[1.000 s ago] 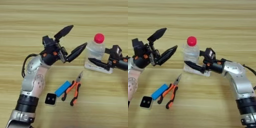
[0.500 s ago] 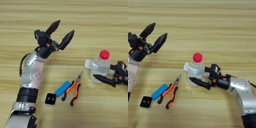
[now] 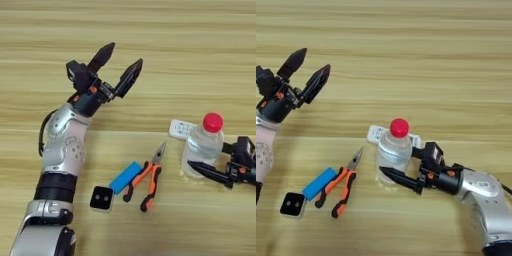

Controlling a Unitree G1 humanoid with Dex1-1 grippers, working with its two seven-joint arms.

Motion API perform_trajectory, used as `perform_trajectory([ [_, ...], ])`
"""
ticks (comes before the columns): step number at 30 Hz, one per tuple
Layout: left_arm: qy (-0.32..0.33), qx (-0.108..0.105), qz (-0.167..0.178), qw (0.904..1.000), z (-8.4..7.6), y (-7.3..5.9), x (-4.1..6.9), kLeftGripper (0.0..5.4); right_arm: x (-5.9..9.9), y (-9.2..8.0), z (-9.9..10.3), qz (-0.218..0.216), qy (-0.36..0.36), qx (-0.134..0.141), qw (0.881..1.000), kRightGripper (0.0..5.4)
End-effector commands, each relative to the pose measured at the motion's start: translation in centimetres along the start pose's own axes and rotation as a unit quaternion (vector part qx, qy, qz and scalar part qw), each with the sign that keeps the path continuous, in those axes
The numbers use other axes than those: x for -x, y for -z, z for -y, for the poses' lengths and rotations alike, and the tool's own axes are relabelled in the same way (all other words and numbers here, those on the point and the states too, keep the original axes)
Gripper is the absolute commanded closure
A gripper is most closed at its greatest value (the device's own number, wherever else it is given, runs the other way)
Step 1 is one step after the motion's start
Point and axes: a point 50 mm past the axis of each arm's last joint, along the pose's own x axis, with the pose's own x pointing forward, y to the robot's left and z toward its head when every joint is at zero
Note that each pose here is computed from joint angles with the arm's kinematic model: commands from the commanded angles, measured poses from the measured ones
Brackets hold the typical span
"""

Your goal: Move the objects on the table

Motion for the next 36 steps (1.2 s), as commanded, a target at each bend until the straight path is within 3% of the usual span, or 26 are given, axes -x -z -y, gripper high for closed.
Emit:
perform_trajectory([
  [1, 0.003, -0.013, -0.004, 0.9999, -0.1, -0.1, -0.3, 0.00, 0.3, -0.6, 0.1, 0.015, 0.002, 0.019, 1.000, 2.27],
  [15, 0.002, -0.016, -0.006, 0.9998, -0.1, 0.0, -0.2, 0.00, 0.4, 0.4, 0.1, -0.021, 0.000, 0.045, 0.999, 2.27],
  [22, 0.002, -0.018, -0.010, 0.9998, -0.1, 0.1, -0.1, 0.00, 0.3, 0.6, 0.1, -0.021, 0.001, 0.044, 0.999, 2.27],
  [26, -0.002, -0.021, -0.016, 0.9996, -0.1, 0.3, 0.0, 0.00, 0.3, 0.7, 0.1, -0.022, 0.000, 0.044, 0.999, 1.56],
  [36, -0.008, -0.038, -0.041, 0.9984, -0.3, 0.9, 0.2, 0.00, 0.3, 0.4, 0.2, -0.017, 0.000, 0.050, 0.999, 0.53],
])
